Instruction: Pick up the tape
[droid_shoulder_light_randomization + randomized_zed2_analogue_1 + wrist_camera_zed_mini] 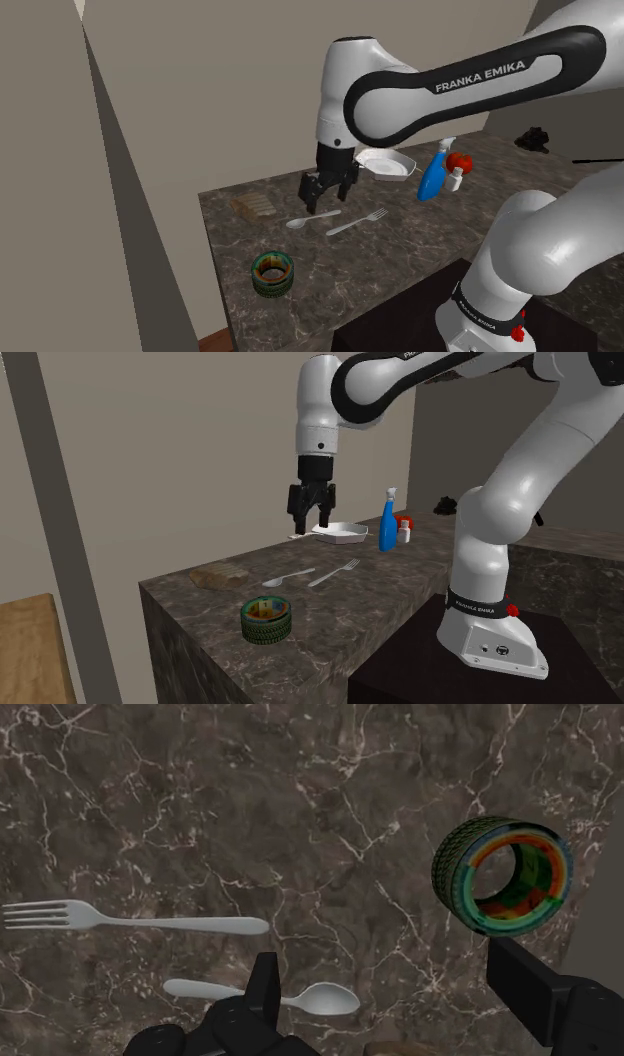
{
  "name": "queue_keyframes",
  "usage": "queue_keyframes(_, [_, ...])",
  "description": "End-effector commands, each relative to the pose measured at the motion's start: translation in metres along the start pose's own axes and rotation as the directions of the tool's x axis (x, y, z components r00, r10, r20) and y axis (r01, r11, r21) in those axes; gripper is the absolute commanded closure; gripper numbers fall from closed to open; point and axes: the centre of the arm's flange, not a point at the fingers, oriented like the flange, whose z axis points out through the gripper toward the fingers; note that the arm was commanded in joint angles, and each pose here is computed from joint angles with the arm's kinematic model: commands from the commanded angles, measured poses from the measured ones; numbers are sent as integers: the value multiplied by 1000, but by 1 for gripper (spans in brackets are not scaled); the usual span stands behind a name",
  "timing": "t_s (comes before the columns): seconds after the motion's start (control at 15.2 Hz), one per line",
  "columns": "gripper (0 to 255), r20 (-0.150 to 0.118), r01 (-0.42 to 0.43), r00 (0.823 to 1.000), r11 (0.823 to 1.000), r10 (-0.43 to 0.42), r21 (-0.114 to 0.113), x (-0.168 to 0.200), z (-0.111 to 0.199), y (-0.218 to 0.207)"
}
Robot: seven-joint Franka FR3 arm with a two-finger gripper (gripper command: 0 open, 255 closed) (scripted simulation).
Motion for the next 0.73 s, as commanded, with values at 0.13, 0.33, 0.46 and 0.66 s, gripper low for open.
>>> queue_keyframes(0.13, [0,-5,3,1000,1000,-3,-16,6,43,-35])
queue_keyframes(0.33, [0,-8,6,1000,1000,-6,-29,9,73,-63])
queue_keyframes(0.46, [0,-10,8,1000,999,-9,-38,11,93,-81])
queue_keyframes(0.66, [0,-12,10,1000,999,-11,-47,14,114,-100])
